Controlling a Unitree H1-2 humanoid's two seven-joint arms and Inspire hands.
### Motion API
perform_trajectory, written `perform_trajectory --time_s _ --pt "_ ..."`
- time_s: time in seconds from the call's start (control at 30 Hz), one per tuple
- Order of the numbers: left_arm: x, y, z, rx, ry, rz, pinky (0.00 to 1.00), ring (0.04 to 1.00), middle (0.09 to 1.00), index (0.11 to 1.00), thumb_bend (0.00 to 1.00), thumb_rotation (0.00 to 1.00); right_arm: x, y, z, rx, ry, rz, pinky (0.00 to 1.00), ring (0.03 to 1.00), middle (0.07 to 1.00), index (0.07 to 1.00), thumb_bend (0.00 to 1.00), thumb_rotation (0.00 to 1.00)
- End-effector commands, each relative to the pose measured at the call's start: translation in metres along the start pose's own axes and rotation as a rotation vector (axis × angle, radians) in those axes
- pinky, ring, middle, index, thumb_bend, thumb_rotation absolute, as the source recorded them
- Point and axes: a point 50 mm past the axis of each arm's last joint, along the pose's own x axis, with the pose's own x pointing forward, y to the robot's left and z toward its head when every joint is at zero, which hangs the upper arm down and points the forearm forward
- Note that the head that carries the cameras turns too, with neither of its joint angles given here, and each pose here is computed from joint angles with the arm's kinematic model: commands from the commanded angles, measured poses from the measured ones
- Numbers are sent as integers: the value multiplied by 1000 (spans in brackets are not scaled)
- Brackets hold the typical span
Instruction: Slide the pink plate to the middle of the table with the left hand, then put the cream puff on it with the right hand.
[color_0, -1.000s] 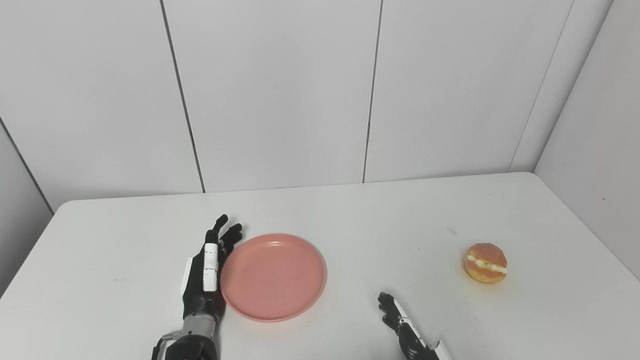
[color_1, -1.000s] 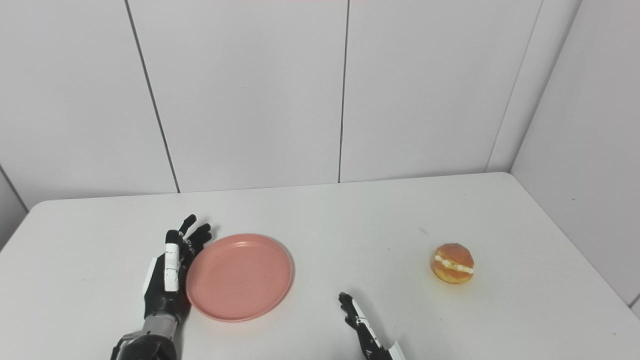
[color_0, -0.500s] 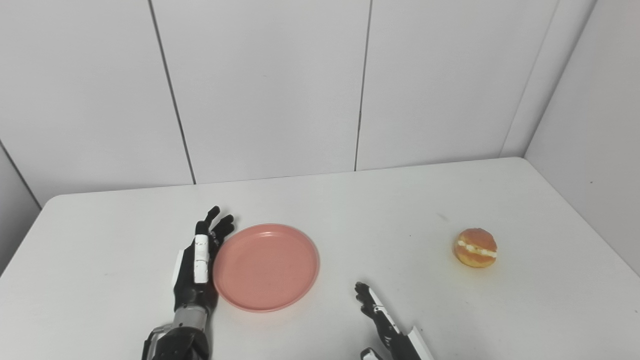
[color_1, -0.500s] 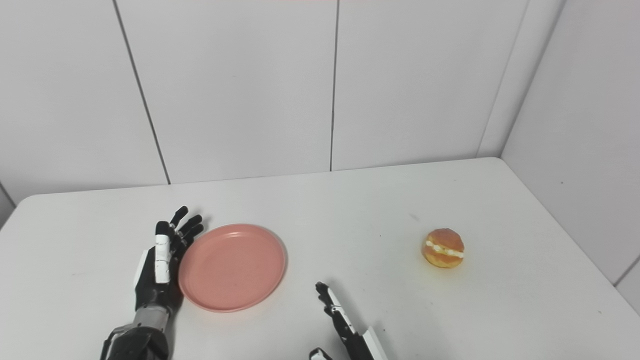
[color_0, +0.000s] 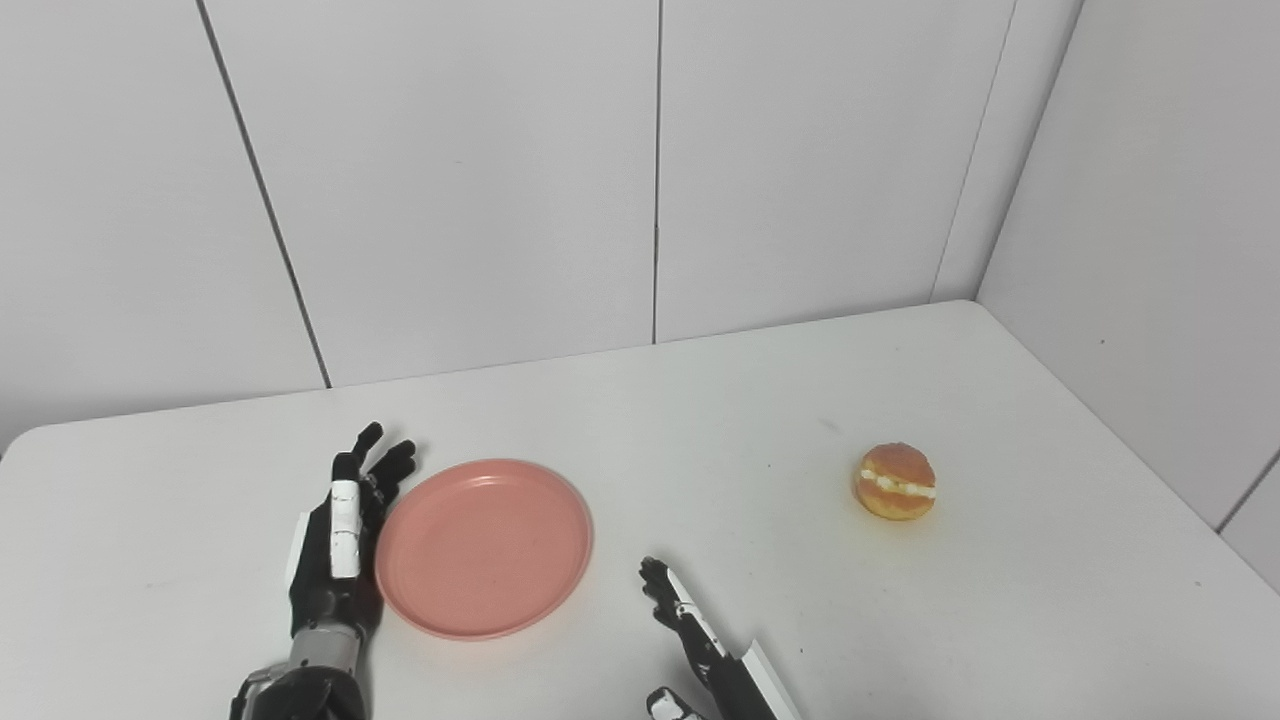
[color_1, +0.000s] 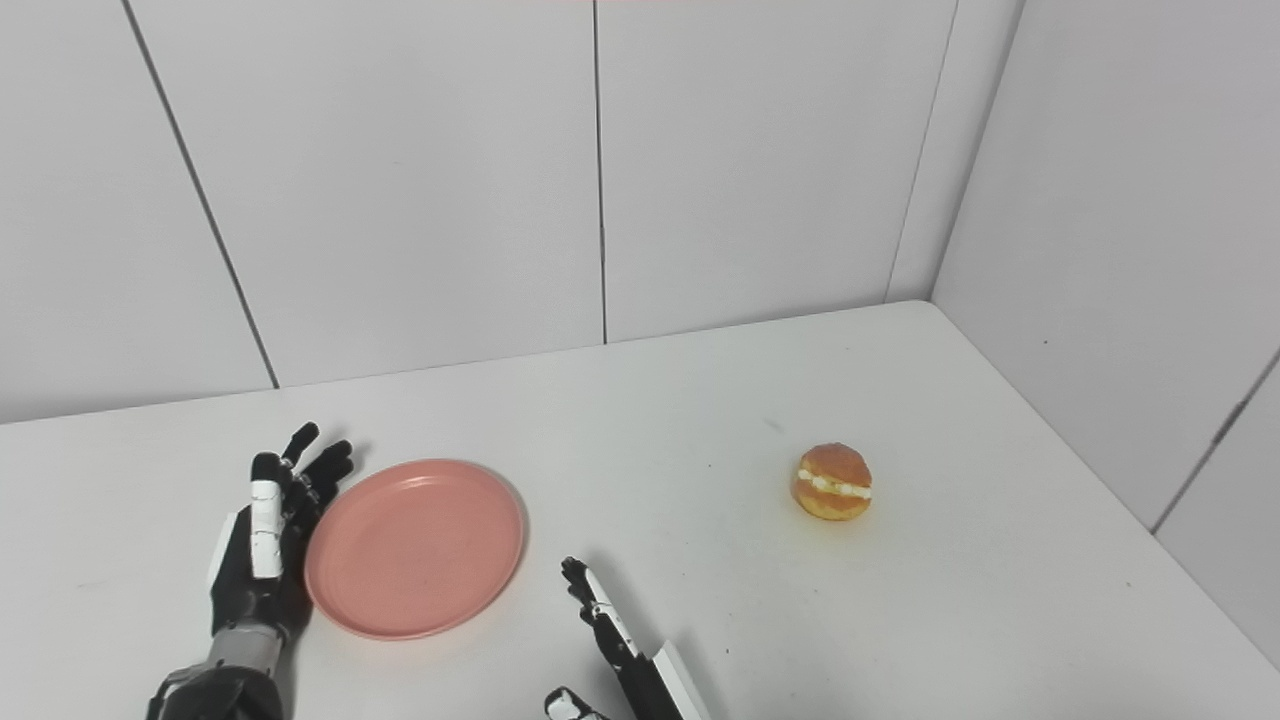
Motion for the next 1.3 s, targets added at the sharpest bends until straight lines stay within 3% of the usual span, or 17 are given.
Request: perform_trajectory --time_s 0.0,0.23,0.33,0.57,0.87,1.0,1.17,1.27 --pt "-4 5 -15 -9 82 13 954 860 826 886 985 962 -7 7 -10 12 65 15 962 966 974 980 768 1000" --pt "-6 9 -21 -5 87 16 974 866 824 886 990 954 -10 -4 -4 -7 50 -59 962 954 951 968 780 995" --pt "-5 11 -23 -4 88 16 979 867 821 887 994 953 -9 -17 12 -50 45 -112 921 928 926 951 783 953" --pt "-7 8 -24 -6 93 5 970 878 837 895 982 966 -2 -57 55 -279 -55 -201 788 873 909 919 779 834" --pt "-10 10 -28 -14 104 1 964 879 845 898 957 965 12 -106 95 -469 -48 -291 773 852 909 912 766 663" --pt "-9 9 -30 -18 114 -3 960 879 845 897 955 963 19 -125 114 -612 -82 -311 707 821 884 890 746 589" --pt "-9 7 -32 -35 122 -4 954 872 840 892 957 950 27 -152 130 -740 -85 -342 693 816 872 885 806 547" --pt "-8 6 -32 -27 118 -7 934 864 835 887 949 947 32 -174 134 -815 -72 -367 678 818 875 871 876 458"
